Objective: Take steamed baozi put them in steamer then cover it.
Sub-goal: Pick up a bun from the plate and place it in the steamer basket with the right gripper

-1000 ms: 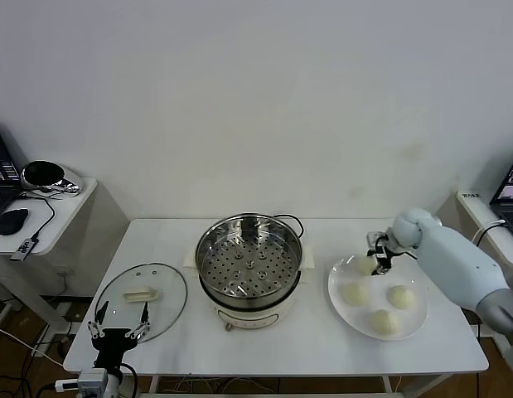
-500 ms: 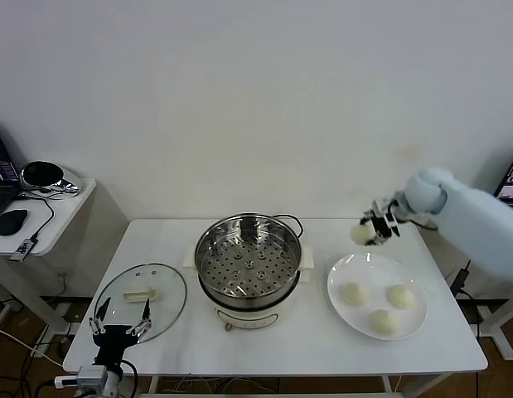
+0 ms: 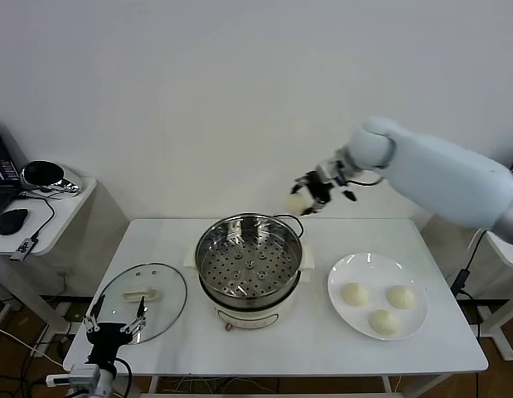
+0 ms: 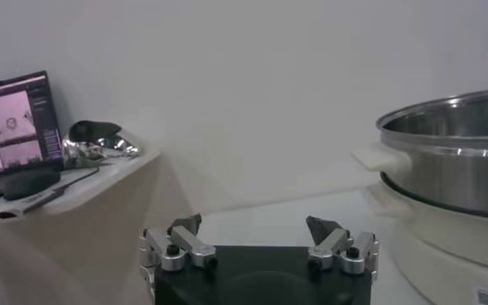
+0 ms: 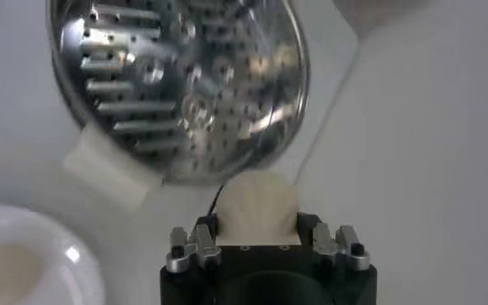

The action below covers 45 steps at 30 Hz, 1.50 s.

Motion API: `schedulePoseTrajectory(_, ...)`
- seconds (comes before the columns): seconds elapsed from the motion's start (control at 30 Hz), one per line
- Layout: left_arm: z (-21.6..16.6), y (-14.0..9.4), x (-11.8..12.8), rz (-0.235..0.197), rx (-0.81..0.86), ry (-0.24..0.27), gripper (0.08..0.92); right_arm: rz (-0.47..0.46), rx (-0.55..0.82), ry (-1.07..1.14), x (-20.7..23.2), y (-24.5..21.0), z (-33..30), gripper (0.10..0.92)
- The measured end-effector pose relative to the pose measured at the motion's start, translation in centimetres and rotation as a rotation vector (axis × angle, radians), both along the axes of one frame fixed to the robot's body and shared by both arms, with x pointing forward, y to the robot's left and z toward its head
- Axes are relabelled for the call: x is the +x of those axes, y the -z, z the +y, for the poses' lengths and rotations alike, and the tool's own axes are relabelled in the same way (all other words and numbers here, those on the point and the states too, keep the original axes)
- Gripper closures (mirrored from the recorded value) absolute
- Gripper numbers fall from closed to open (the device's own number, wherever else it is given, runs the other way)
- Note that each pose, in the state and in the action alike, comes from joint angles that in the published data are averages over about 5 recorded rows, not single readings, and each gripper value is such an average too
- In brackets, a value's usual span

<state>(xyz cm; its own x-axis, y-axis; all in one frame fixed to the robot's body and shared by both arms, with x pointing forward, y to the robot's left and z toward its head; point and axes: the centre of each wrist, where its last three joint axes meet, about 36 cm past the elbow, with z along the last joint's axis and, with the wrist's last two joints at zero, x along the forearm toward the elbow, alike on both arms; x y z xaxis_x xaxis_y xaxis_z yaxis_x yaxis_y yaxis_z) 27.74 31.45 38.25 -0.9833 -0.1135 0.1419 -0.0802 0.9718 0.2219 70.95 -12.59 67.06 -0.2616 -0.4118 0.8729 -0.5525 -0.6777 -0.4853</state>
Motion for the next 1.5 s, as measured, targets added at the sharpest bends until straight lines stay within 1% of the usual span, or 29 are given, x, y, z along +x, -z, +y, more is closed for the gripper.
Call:
schedulePoseTrajectory(0.2, 0.3, -0.4, -0.1, -0.007, 0.003, -0.009, 0.177, -0.035, -0.080, -0.178, 0.4, 2.2, 5.6, 0.428)
schedulePoseTrajectory(0.37, 0.4, -0.7, -0.1, -0.012, -0.001, -0.019, 0.177, -0.065, -0.141, -0.290, 0.7, 4.3, 8.3, 0.428)
schedulePoseTrajectory(0.67, 0.3, -0.9, -0.1, -0.018, -0.008, -0.024, 0.177, -0.097, -0.243, -0.424, 0.9, 7.0, 10.1, 0.428)
schedulePoseTrajectory(1.0, 0.4, -0.9, -0.2, -0.019, -0.010, -0.030, 0.177, -0.113, -0.308, -0.493, 1.0, 8.3, 10.9, 0.425)
schedulePoseTrajectory(1.1, 0.5, -0.9, -0.2, -0.020, -0.010, -0.031, 0.177, -0.114, -0.322, -0.503, 1.1, 8.6, 10.8, 0.391)
schedulePoseTrajectory(1.3, 0.5, -0.9, -0.1, -0.022, -0.013, -0.034, 0.177, -0.121, -0.335, -0.510, 1.3, 8.3, 10.4, 0.238)
schedulePoseTrajectory(1.37, 0.5, -0.9, -0.1, -0.023, -0.014, -0.035, 0.177, -0.125, -0.330, -0.503, 1.3, 7.8, 10.1, 0.211)
schedulePoseTrajectory(1.5, 0.5, -1.1, -0.1, -0.026, -0.012, -0.036, 0.177, -0.128, -0.308, -0.462, 1.3, 6.0, 9.1, 0.201)
